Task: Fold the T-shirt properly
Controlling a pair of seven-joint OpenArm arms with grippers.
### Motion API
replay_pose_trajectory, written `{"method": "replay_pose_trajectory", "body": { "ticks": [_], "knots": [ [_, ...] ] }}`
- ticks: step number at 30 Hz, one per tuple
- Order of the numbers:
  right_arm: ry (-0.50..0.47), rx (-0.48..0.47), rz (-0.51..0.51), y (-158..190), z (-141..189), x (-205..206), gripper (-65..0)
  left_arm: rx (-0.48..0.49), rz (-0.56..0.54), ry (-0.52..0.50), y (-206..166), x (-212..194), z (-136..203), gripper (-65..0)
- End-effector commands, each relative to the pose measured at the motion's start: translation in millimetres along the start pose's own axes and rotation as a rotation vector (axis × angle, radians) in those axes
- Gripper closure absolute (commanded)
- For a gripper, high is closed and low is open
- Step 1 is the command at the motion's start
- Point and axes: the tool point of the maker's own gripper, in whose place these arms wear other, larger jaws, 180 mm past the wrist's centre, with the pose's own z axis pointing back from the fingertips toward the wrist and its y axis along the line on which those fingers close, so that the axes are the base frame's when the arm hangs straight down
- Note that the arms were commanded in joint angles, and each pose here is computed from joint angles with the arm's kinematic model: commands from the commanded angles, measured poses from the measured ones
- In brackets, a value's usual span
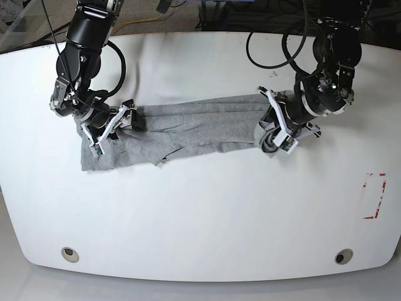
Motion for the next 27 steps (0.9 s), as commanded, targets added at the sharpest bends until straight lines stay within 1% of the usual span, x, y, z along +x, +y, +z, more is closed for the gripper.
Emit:
{"method": "replay_pose_trajectory", "body": {
  "ticks": [1, 4, 8, 13, 15, 19, 24, 25, 27],
  "knots": [
    [0.164, -0.042, 0.008, -8, 1, -36, -45.8, 0.004, 0.008, -0.004, 2, 4, -9, -6.9],
    [0.164, -0.042, 0.008, -8, 1, -36, -45.8, -0.023, 0.007, 0.000, -11, 7, -21, -6.9],
    [0.161, -0.039, 0.006, -7, 0, -36, -45.8, -0.045, -0.006, 0.009, -21, 7, -27, -7.9],
    [0.161, -0.040, 0.007, -7, 0, -35, -45.8, -0.069, 0.008, -0.018, -37, 18, -34, -20.8],
    [0.162, -0.039, 0.008, -6, 0, -35, -45.8, -0.062, -0.003, -0.035, -36, 27, -36, -24.0],
    [0.155, -0.031, 0.008, -4, -1, -33, -45.8, -0.051, -0.056, -0.047, -47, 44, -44, -30.4],
    [0.154, -0.032, 0.009, -4, -1, -32, -45.8, -0.081, -0.144, -0.042, -83, 54, -55, -43.8],
    [0.154, -0.032, 0.009, -4, -1, -32, -45.8, -0.091, -0.163, -0.041, -89, 56, -57, -45.0],
    [0.154, -0.032, 0.009, -4, -1, -32, -45.8, -0.124, -0.245, -0.055, -111, 64, -56, -46.5]
  ]
}}
